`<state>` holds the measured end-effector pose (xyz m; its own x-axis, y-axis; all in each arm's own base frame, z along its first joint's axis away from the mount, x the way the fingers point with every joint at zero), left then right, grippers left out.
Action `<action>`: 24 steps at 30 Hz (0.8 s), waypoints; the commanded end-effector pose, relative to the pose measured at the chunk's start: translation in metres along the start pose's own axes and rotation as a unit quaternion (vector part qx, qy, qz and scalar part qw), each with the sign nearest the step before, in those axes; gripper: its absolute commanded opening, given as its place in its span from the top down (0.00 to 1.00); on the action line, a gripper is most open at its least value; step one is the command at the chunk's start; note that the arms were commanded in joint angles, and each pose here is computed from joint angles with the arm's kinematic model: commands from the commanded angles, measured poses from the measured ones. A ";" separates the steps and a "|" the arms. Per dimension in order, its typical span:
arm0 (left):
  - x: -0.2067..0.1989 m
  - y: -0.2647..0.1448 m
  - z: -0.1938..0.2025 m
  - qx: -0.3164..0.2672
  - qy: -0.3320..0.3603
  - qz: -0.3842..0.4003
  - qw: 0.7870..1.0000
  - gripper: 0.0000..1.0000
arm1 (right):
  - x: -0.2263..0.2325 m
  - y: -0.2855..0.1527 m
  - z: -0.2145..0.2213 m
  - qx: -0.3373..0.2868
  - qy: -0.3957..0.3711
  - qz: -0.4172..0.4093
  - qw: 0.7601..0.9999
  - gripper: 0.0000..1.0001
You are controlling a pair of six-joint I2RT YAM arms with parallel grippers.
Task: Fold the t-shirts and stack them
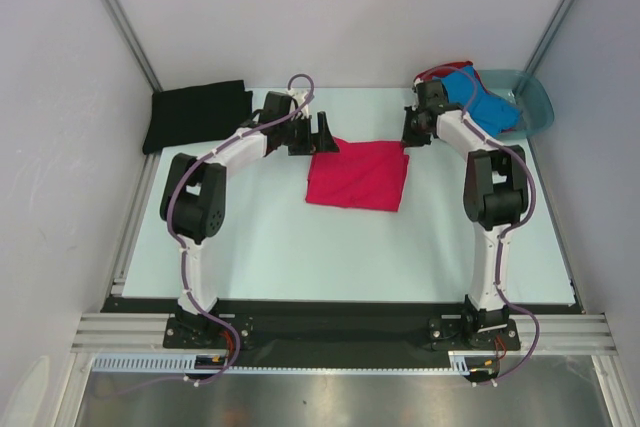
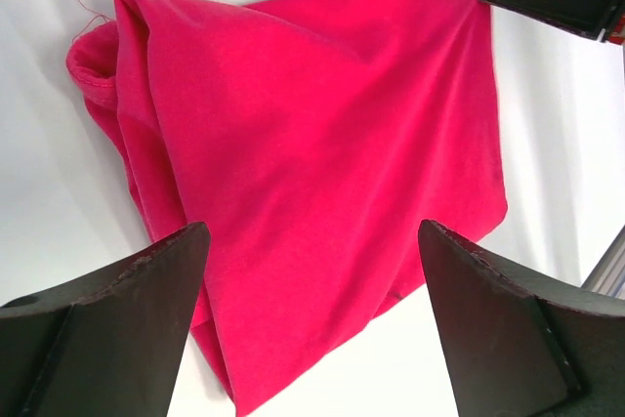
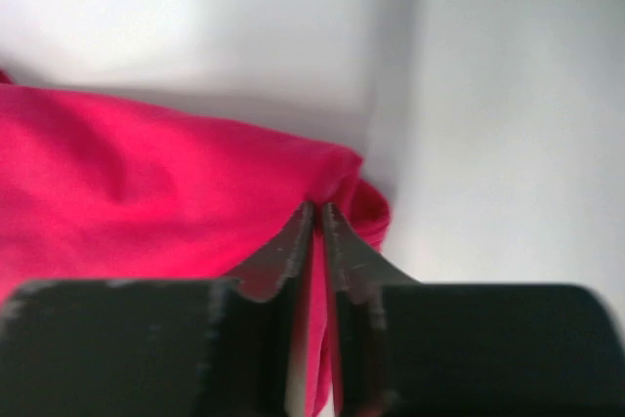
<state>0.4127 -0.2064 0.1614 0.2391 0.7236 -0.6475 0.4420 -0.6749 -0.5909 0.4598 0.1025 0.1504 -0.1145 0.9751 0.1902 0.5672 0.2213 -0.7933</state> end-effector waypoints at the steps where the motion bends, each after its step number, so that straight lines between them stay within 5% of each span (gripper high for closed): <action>1: -0.002 -0.002 -0.008 -0.017 0.020 0.002 1.000 0.06 | -0.009 0.003 -0.009 -0.008 -0.006 0.031 0.999 0.85; 4: -0.003 -0.002 -0.008 -0.022 0.021 0.001 1.000 0.05 | -0.010 0.006 -0.007 -0.005 -0.003 0.035 0.999 0.80; 5: -0.003 -0.003 -0.009 -0.025 0.020 0.001 0.999 0.05 | -0.010 0.005 -0.006 -0.002 -0.004 0.037 0.999 0.64; 6: -0.004 -0.004 -0.009 -0.027 0.022 0.002 0.999 0.05 | -0.009 0.005 -0.006 -0.004 -0.005 0.038 0.999 0.62; 14: -0.031 -0.014 -0.036 -0.076 0.069 0.060 0.993 0.04 | 0.002 -0.053 -0.017 -0.077 -0.014 0.043 0.996 0.53; 24: 0.009 0.030 -0.058 -0.076 0.051 -0.089 0.992 0.18 | 0.023 -0.104 -0.011 -0.108 -0.034 0.017 0.993 0.50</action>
<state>0.4684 -0.2175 0.1823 0.2812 0.7749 -0.5660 0.5933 -0.6040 -0.5322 0.4145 0.0989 0.2285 -0.1178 0.9846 0.1292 0.7035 0.1746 -0.6889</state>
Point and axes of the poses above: each gripper's point midway between its finger pads, its own y axis out along the fingers, its own x axis along the line the jaws close on, z = x × y, the point moved 10 cm from there along -y, back along the fingers, and after that the axes turned 8 degrees about -y, right-handed, at the moved point
